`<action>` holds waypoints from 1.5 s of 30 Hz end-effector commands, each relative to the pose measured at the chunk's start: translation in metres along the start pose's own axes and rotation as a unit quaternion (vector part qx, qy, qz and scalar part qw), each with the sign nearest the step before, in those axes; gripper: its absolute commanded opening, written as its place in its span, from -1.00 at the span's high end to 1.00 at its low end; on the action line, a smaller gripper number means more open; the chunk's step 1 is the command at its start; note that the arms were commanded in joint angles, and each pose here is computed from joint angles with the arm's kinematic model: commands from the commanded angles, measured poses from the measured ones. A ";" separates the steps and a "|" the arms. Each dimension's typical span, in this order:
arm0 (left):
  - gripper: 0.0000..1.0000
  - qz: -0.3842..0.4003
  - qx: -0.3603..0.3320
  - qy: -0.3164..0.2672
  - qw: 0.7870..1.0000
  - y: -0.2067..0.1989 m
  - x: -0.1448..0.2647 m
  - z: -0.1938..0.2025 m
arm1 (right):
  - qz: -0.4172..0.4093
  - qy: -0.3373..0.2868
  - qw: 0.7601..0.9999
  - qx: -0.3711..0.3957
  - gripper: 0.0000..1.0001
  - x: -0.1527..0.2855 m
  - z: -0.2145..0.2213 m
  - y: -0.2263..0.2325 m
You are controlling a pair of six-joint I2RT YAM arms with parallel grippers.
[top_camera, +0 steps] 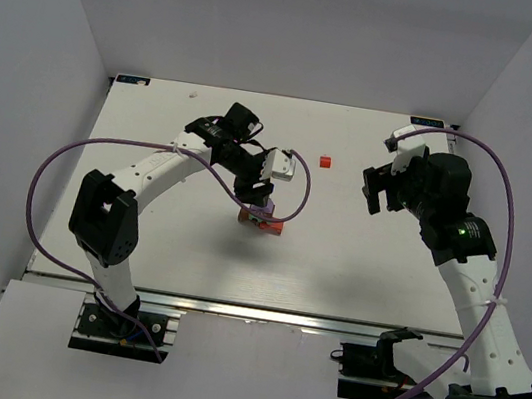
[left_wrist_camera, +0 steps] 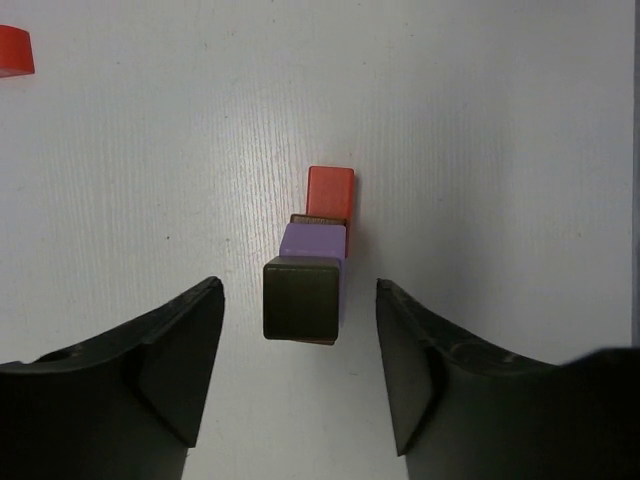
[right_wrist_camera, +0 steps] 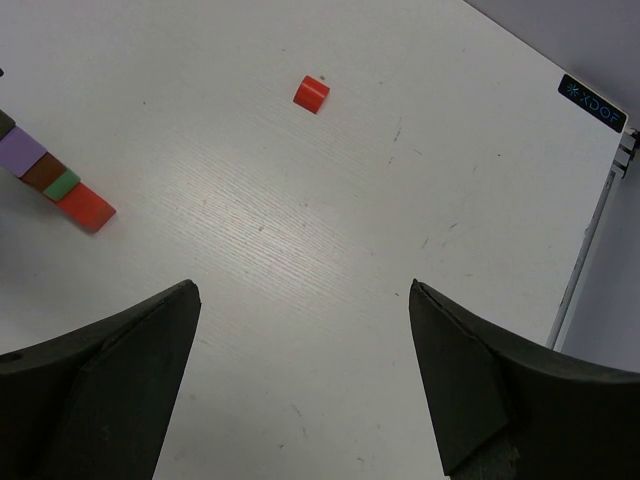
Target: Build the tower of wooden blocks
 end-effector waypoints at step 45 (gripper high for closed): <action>-0.96 -0.466 0.666 -0.299 0.500 0.149 0.205 0.177 | 0.054 0.202 0.964 -0.165 -0.79 -0.305 0.064 -0.029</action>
Point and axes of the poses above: each gripper's point midway between its finger pads, its own x axis back along the fingers, its own y axis along the line the jaws close on, z = x × y, the point moved 2 cm from there along x, back along the fingers, and after that the axes turned 11 degrees about x, right-handed, at the moved point
